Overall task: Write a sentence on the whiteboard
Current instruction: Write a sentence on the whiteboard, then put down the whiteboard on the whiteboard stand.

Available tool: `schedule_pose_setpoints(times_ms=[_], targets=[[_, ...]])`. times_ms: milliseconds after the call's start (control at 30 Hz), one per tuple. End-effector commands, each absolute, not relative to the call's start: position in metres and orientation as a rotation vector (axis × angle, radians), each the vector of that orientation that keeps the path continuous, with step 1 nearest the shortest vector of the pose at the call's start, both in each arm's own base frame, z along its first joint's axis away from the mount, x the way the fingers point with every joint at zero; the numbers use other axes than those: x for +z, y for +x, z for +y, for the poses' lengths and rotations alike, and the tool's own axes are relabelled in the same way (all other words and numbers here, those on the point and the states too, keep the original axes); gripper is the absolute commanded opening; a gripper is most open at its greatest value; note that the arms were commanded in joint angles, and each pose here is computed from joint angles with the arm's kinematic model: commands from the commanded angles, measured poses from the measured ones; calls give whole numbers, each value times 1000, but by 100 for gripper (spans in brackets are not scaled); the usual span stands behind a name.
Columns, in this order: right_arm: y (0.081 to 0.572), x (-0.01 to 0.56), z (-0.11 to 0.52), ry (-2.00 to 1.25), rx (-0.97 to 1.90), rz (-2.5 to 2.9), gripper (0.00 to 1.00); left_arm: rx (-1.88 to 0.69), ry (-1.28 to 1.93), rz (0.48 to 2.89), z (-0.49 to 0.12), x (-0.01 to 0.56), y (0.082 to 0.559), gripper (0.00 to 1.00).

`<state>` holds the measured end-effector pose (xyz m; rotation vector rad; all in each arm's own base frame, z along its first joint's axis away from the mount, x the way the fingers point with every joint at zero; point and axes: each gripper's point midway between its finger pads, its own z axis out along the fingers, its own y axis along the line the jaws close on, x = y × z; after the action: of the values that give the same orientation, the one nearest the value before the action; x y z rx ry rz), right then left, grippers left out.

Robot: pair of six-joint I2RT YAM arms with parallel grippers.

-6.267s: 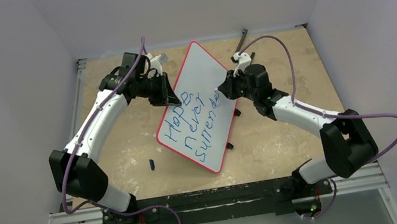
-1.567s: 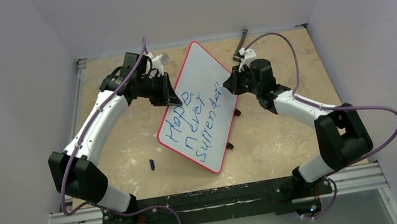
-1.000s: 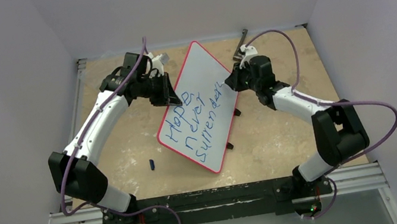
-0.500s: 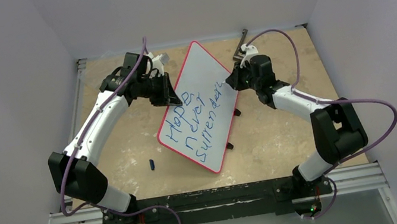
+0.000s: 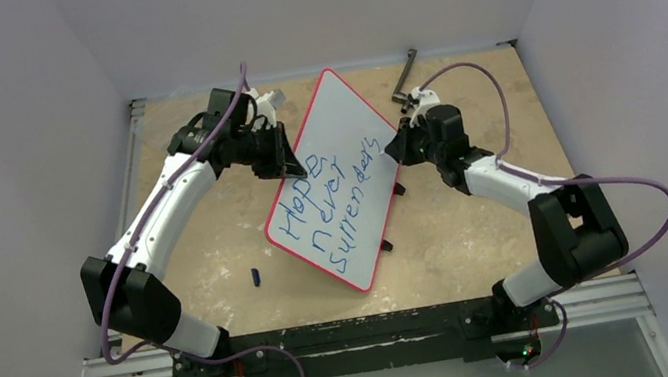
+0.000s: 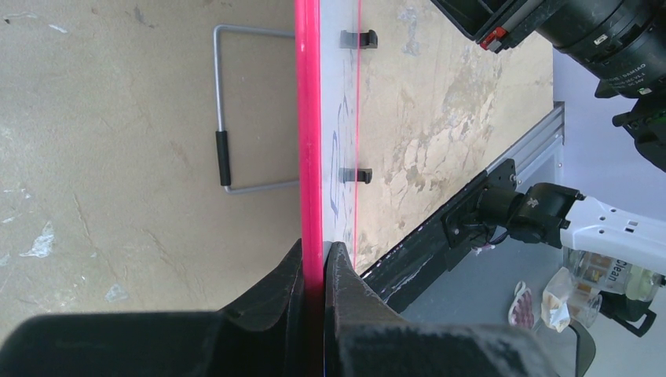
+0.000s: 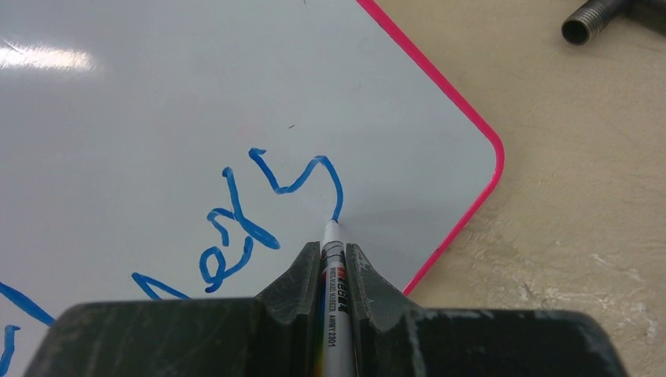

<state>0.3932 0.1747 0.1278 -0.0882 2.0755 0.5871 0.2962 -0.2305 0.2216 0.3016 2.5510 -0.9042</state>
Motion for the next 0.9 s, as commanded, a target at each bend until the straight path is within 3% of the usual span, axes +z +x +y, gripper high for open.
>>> schedule_pose_setpoints(times_ms=[0, 867], targets=[[383, 142, 186, -110, 667, 2045, 0, -643, 434, 2564, -208, 198, 300, 0], [353, 215, 172, -116, 663, 1917, 0, -589, 413, 2570, -202, 194, 303, 0]])
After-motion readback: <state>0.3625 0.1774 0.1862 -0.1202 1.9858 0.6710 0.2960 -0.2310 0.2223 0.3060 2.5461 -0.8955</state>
